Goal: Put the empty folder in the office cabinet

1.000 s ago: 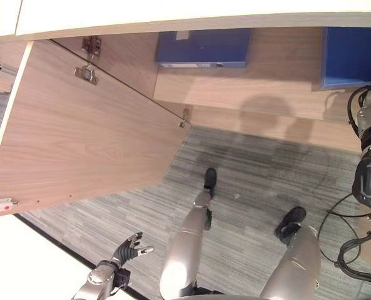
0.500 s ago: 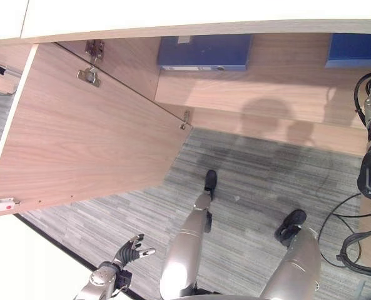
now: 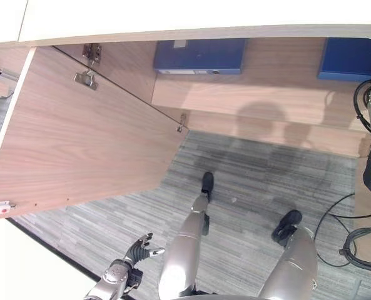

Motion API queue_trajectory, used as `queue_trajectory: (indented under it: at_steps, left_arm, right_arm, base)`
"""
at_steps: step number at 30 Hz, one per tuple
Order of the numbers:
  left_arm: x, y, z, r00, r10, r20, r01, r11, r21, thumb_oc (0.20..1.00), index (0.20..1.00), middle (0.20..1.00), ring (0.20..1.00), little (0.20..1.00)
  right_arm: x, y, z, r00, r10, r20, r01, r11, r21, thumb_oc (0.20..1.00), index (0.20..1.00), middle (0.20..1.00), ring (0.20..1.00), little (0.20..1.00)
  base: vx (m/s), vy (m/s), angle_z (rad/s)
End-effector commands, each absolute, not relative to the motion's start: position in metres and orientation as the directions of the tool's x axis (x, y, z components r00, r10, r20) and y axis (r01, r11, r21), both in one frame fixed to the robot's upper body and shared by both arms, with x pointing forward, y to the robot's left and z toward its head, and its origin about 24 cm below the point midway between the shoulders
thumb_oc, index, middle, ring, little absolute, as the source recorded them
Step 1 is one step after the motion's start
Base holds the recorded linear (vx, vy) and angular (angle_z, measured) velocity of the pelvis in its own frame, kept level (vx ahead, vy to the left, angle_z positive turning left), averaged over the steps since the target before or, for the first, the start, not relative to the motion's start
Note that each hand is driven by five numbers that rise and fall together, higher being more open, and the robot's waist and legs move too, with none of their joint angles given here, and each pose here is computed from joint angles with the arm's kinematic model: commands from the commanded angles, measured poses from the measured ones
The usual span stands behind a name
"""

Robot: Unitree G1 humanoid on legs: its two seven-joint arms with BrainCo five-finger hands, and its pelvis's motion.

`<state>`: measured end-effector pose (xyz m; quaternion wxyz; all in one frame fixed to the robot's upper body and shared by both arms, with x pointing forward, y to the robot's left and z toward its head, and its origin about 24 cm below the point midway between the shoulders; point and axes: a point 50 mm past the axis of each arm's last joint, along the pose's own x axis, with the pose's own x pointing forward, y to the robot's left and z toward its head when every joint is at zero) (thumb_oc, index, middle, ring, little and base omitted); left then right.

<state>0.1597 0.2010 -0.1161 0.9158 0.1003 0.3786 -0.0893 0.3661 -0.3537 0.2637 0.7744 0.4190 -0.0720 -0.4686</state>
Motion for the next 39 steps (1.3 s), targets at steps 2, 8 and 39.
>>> queue_trajectory:
  at_steps: [2, 8, 39]
  left_arm:
    - [0.188, 0.221, -0.107, 0.720, -0.004, -0.694, 0.214, 0.953, 0.216, 1.000, 1.000, 1.000, 1.000, 1.000]
    - [0.196, 0.219, -0.105, 0.727, -0.003, -0.687, 0.195, 0.960, 0.203, 1.000, 1.000, 1.000, 1.000, 1.000]
    - [0.191, 0.234, -0.101, 0.733, -0.012, -0.680, 0.103, 0.990, 0.094, 1.000, 1.000, 1.000, 1.000, 1.000]
  right_arm:
    - [0.359, -0.358, 0.307, 0.550, -0.816, -0.180, 0.609, 0.245, 0.754, 1.000, 1.000, 1.000, 1.000, 1.000]
    - [0.361, -0.357, 0.297, 0.570, -0.793, -0.215, 0.647, 0.272, 0.712, 1.000, 1.000, 1.000, 1.000, 1.000]
    - [0.378, -0.319, 0.345, 0.750, -0.607, 0.263, 0.286, 0.657, 0.698, 1.000, 1.000, 1.000, 1.000, 1.000]
  base:
    - [0.00, 0.000, 0.00]
    - [0.00, -0.011, 0.00]
    - [-0.01, 0.009, -0.02]
